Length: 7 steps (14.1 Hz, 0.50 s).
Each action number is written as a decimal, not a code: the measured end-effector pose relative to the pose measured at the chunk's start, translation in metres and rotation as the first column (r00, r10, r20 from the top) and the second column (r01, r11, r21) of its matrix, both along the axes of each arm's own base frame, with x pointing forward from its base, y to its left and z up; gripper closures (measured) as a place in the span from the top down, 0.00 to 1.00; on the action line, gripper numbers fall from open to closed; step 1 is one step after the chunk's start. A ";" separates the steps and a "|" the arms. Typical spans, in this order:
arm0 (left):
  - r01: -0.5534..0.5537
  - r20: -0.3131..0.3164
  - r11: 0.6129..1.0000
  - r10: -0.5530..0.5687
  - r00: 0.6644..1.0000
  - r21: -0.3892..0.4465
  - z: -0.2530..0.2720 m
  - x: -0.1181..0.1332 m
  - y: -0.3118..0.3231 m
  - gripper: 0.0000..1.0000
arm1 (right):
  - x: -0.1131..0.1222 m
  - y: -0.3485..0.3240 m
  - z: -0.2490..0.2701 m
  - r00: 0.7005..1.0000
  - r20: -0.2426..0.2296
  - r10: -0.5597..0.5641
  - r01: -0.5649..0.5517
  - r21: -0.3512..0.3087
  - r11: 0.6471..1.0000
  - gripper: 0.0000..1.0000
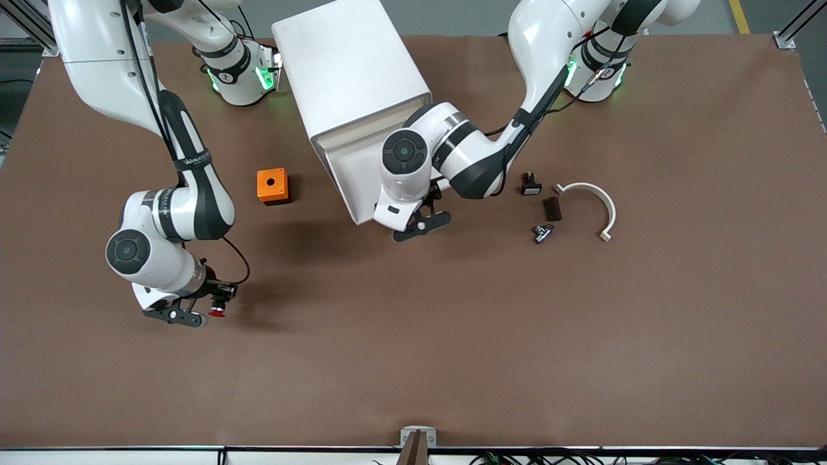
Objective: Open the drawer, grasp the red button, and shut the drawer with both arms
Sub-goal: 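Carry the red button toward the yellow button while the left gripper pushes the drawer, then set the red button beside the yellow button while the left gripper shuts the drawer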
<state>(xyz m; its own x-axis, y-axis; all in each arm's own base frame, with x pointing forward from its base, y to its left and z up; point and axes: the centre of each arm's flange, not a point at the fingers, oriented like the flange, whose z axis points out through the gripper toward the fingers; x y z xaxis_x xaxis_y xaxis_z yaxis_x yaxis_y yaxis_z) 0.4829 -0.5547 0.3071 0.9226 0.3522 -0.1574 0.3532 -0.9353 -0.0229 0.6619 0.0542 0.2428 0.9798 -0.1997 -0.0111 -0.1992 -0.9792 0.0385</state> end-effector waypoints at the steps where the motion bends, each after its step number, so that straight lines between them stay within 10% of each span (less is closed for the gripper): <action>1: -0.004 -0.012 1.000 0.004 1.000 -0.004 -0.002 -0.006 -0.005 1.00 | 0.001 -0.011 -0.002 1.000 -0.004 0.012 -0.012 0.000 1.000 0.41; 7: -0.049 -0.122 0.997 0.041 0.992 -0.064 -0.007 -0.035 -0.029 1.00 | -0.006 -0.073 -0.019 0.999 -0.019 0.041 -0.041 0.003 0.999 0.41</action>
<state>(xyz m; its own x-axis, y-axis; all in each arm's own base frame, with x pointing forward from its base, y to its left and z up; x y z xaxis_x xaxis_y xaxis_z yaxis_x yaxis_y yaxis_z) 0.4475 -0.5837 0.2997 0.8787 0.3784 -0.2908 0.3938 -0.9192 -0.0063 0.6558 -0.0191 0.2238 0.9868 -0.1590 -0.0306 -0.1578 -0.9867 0.0398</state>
